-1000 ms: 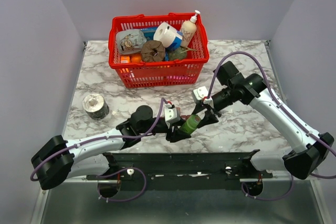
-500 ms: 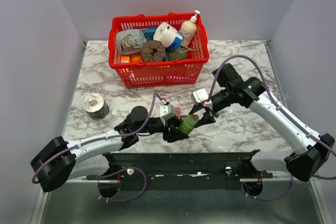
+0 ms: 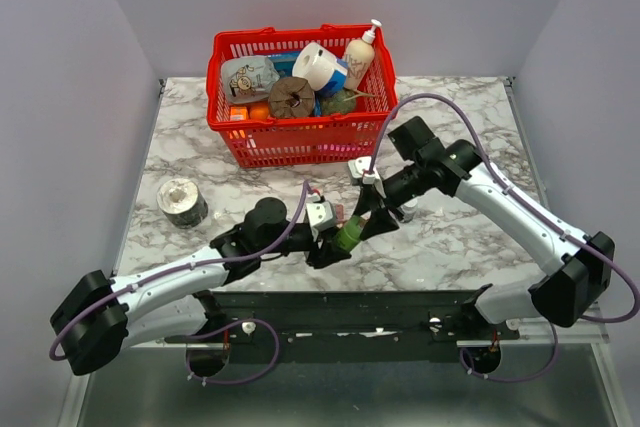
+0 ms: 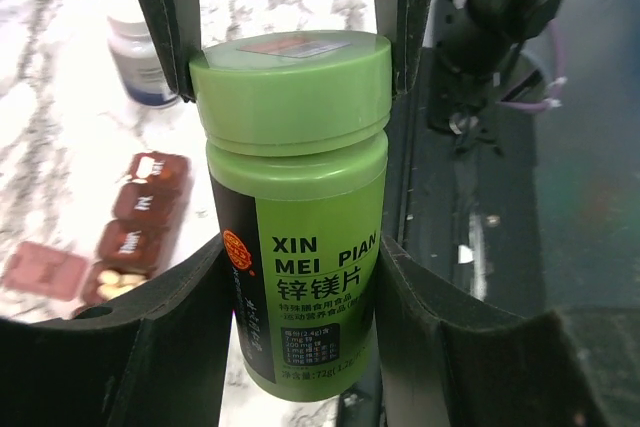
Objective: Sort the pills into containers
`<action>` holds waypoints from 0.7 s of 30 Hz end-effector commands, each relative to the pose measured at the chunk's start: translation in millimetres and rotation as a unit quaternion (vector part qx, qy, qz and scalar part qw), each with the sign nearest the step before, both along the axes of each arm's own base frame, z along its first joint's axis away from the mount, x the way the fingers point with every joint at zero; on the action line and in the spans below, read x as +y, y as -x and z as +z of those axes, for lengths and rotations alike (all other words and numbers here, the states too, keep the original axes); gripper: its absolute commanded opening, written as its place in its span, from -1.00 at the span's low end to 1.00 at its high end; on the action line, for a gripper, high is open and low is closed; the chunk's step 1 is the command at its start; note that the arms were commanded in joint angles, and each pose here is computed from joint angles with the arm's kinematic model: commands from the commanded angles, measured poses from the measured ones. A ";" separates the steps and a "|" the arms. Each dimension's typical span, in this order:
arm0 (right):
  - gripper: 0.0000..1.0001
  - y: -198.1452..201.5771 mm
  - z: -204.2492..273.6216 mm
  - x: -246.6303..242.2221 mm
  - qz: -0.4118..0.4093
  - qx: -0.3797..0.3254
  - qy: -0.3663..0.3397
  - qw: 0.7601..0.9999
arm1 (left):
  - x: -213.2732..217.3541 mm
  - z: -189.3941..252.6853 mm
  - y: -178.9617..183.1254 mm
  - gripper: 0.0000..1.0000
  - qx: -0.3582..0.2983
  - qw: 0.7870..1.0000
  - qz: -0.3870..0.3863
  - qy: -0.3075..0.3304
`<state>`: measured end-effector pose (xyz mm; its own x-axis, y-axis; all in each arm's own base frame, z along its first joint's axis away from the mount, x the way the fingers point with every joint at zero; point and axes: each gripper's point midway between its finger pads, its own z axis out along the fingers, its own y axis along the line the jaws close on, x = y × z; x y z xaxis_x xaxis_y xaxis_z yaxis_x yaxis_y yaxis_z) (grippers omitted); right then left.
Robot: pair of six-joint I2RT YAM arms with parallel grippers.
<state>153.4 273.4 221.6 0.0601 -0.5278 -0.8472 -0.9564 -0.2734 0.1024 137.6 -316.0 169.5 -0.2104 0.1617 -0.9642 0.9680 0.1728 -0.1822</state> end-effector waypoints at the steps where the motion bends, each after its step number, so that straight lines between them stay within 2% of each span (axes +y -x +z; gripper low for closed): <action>1: -0.52 5.2 -11.0 3.7 -0.087 0.088 0.049 0.991 | 3.7 112.0 -57.3 -1.00 -0.190 0.970 0.115 0.101; 3: -0.53 -11.8 -18.2 3.0 -0.166 0.083 0.056 0.981 | 7.5 117.4 -67.5 -1.00 -0.190 0.965 0.148 0.106; 4: -0.57 -29.1 -18.1 6.2 -0.228 0.085 0.055 0.968 | 8.3 122.4 -70.5 -1.00 -0.185 0.963 0.160 0.117; 6: -0.63 -39.5 -21.9 7.2 -0.283 0.107 0.065 0.951 | 11.1 123.5 -82.8 -1.00 -0.179 0.957 0.197 0.116; 9: -0.63 -36.3 -23.1 16.3 -0.304 0.179 0.082 0.932 | 7.6 121.0 -91.5 -1.00 -0.180 0.953 0.224 0.101; 10: -0.63 -28.9 -23.9 21.9 -0.301 0.224 0.088 0.923 | 7.3 115.6 -94.5 -1.00 -0.178 0.952 0.233 0.086; 12: -0.57 -23.4 -22.6 26.3 -0.294 0.254 0.092 0.917 | 6.6 114.8 -98.5 -1.00 -0.187 0.949 0.243 0.073; 13: -0.49 -15.7 -18.1 29.0 -0.276 0.280 0.090 0.915 | 6.1 114.8 -96.7 -1.00 -0.192 0.950 0.237 0.071; 14: -0.26 -12.8 -18.1 30.5 -0.268 0.292 0.092 0.914 | 6.3 108.9 -94.3 -1.00 -0.194 0.951 0.231 0.068; 15: -0.14 -10.9 -16.3 31.5 -0.260 0.296 0.090 0.915 | 7.2 107.7 -92.8 -1.00 -0.200 0.951 0.227 0.068; 17: 0.12 -11.2 -6.2 32.4 -0.240 0.276 0.073 0.928 | 6.6 100.2 -82.0 -1.00 -0.202 0.957 0.200 0.065; 18: 0.37 -10.9 -1.7 32.0 -0.234 0.273 0.068 0.931 | 8.0 101.4 -77.7 -1.00 -0.207 0.957 0.191 0.067; 19: 0.44 -10.2 3.2 29.7 -0.207 0.248 0.056 0.945 | 7.7 94.7 -72.8 -1.00 -0.203 0.962 0.176 0.058; 21: 0.76 -15.5 26.2 26.6 -0.189 0.208 0.026 0.959 | 3.2 84.0 -57.0 -1.00 -0.196 0.971 0.127 0.048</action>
<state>204.0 297.3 212.1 -0.5425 -0.4659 -0.6990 -0.8401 0.2953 0.4551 203.4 -295.0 165.6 -0.0655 0.2830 -0.9569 0.8658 0.4929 0.0865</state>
